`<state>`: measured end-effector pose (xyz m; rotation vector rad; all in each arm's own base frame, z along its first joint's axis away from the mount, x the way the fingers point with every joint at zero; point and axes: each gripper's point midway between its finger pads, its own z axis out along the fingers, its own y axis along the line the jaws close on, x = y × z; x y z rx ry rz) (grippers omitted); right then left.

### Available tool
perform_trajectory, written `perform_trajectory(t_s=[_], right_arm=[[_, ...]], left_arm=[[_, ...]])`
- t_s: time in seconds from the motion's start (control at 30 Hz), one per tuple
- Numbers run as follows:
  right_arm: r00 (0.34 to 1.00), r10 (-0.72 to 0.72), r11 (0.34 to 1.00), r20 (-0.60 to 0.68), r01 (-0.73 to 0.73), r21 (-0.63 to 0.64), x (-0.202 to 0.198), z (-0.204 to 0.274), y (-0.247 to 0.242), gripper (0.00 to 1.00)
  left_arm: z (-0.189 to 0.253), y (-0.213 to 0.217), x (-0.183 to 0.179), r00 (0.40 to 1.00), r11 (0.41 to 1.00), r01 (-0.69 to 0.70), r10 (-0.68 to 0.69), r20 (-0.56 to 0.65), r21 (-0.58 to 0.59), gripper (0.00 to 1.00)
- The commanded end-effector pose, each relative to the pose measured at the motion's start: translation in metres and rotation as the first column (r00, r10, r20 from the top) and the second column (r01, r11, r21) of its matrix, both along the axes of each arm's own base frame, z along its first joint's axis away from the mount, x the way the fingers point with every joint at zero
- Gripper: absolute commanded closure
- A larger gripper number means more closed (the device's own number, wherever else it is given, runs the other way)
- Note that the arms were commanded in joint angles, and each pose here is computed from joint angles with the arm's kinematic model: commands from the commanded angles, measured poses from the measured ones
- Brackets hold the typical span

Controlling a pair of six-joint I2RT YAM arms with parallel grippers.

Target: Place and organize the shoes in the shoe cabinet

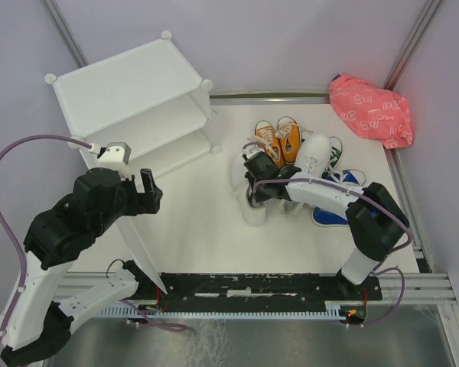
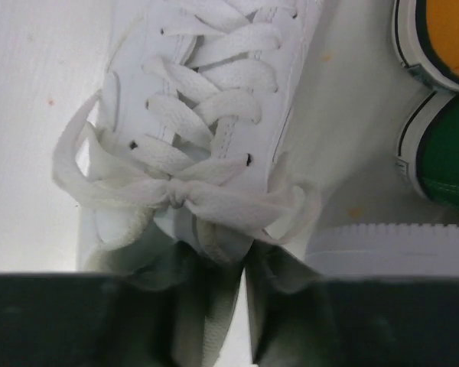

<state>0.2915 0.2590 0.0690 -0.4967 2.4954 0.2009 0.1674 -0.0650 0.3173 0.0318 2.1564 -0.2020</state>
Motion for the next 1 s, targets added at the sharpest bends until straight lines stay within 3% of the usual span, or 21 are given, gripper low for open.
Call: perform_trajectory(t_s=[0.0, 0.17, 0.33, 0.37, 0.4, 0.5, 0.6, 0.8, 0.97], right_arm=[[0.988, 0.15, 0.979, -0.021, -0.146, 0.139, 0.001, 0.0, 0.046, 0.86], [0.953, 0.297, 0.942, 0.051, -0.302, 0.147, -0.018, 0.022, 0.089, 0.96], [0.929, 0.355, 0.896, 0.106, -0.37, 0.245, -0.031, 0.058, 0.139, 0.98], [0.932, 0.347, 0.896, 0.101, -0.361, 0.258, -0.03, 0.058, 0.145, 0.96], [0.938, 0.336, 0.902, 0.089, -0.347, 0.258, -0.028, 0.055, 0.147, 0.87], [0.953, 0.299, 0.933, 0.045, -0.302, 0.197, -0.023, 0.037, 0.14, 0.48], [0.973, 0.227, 0.966, 0.045, -0.23, 0.116, -0.02, 0.035, 0.116, 0.33], [0.995, -0.046, 0.998, 0.094, 0.05, -0.044, -0.028, 0.052, 0.028, 0.3], [0.944, -0.289, 0.954, 0.156, 0.298, -0.037, -0.045, 0.054, -0.034, 0.31]], left_arm=[[0.023, -0.005, 0.008, 0.996, 0.999, 0.037, -0.036, 0.087, -0.016, 0.06], [0.021, -0.004, 0.009, 0.996, 1.0, 0.031, -0.031, 0.087, -0.003, 0.06], [0.02, -0.005, 0.011, 0.996, 1.0, 0.031, -0.031, 0.087, -0.003, 0.06], [0.02, -0.005, 0.011, 0.996, 0.999, 0.032, -0.031, 0.087, -0.002, 0.06], [0.02, -0.005, 0.011, 0.996, 1.0, 0.031, -0.031, 0.089, -0.003, 0.06], [0.021, -0.006, 0.011, 0.995, 0.999, 0.036, -0.036, 0.09, -0.007, 0.06], [0.02, -0.005, 0.009, 0.995, 0.999, 0.039, -0.038, 0.09, -0.009, 0.06], [0.02, -0.004, 0.01, 0.994, 0.999, 0.041, -0.04, 0.106, -0.004, 0.05], [0.018, -0.008, 0.012, 0.991, 0.998, 0.064, -0.064, 0.114, 0.006, 0.05]])
